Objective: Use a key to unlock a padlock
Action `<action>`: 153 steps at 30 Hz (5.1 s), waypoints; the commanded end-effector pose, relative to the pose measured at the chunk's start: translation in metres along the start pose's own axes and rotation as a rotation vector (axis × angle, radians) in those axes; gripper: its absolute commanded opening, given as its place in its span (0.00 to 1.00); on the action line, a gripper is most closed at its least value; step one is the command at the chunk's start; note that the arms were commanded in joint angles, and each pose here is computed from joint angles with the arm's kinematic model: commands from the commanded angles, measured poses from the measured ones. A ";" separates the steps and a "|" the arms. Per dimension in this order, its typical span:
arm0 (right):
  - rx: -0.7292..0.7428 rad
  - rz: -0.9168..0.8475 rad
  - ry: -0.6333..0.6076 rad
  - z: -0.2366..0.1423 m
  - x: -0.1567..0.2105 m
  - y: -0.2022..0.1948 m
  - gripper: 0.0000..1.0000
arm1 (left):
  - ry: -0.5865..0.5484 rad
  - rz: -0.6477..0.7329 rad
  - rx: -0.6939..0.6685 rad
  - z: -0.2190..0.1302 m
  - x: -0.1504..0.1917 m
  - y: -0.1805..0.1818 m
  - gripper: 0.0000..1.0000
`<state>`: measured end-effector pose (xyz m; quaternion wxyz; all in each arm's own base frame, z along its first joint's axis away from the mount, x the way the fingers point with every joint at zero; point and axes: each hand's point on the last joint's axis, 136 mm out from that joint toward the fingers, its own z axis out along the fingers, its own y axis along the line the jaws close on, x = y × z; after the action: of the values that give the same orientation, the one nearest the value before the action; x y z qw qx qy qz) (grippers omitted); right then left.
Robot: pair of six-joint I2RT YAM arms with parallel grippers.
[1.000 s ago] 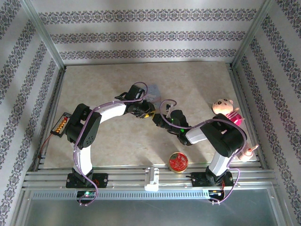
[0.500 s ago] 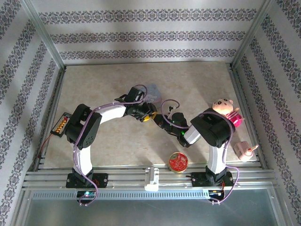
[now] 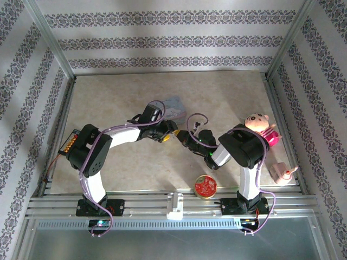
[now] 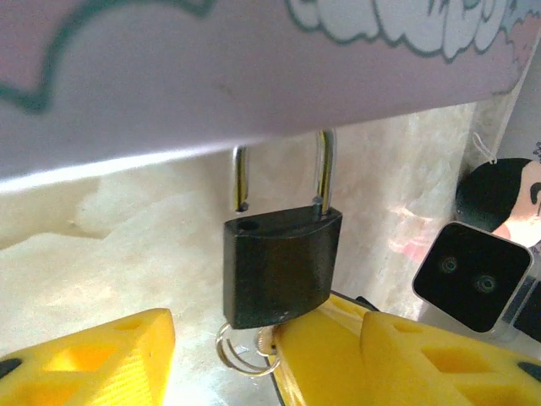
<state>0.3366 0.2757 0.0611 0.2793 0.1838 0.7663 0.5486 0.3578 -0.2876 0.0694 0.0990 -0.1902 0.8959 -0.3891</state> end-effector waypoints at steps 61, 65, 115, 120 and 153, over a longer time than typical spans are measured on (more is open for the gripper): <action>0.088 0.175 -0.070 -0.013 0.000 -0.014 0.34 | -0.112 0.152 -0.303 -0.011 -0.022 0.047 0.29; 0.145 0.107 -0.051 -0.014 0.000 -0.011 0.34 | -0.113 0.146 -0.290 -0.016 -0.020 0.044 0.35; 0.540 -0.300 0.165 0.025 0.005 0.002 0.39 | -0.286 0.268 -0.620 -0.063 -0.138 0.079 0.99; 0.469 -0.280 0.174 0.036 0.003 0.003 0.39 | -0.274 0.256 -0.622 -0.060 -0.134 0.084 0.99; 0.384 -0.190 0.189 0.073 0.004 -0.016 0.23 | -0.250 0.213 -0.581 -0.056 -0.130 0.085 0.99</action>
<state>0.3735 0.3206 0.0274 0.2132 0.1045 0.8992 0.3676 0.4570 -0.1548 0.0810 0.2444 -0.1590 0.9506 -0.1067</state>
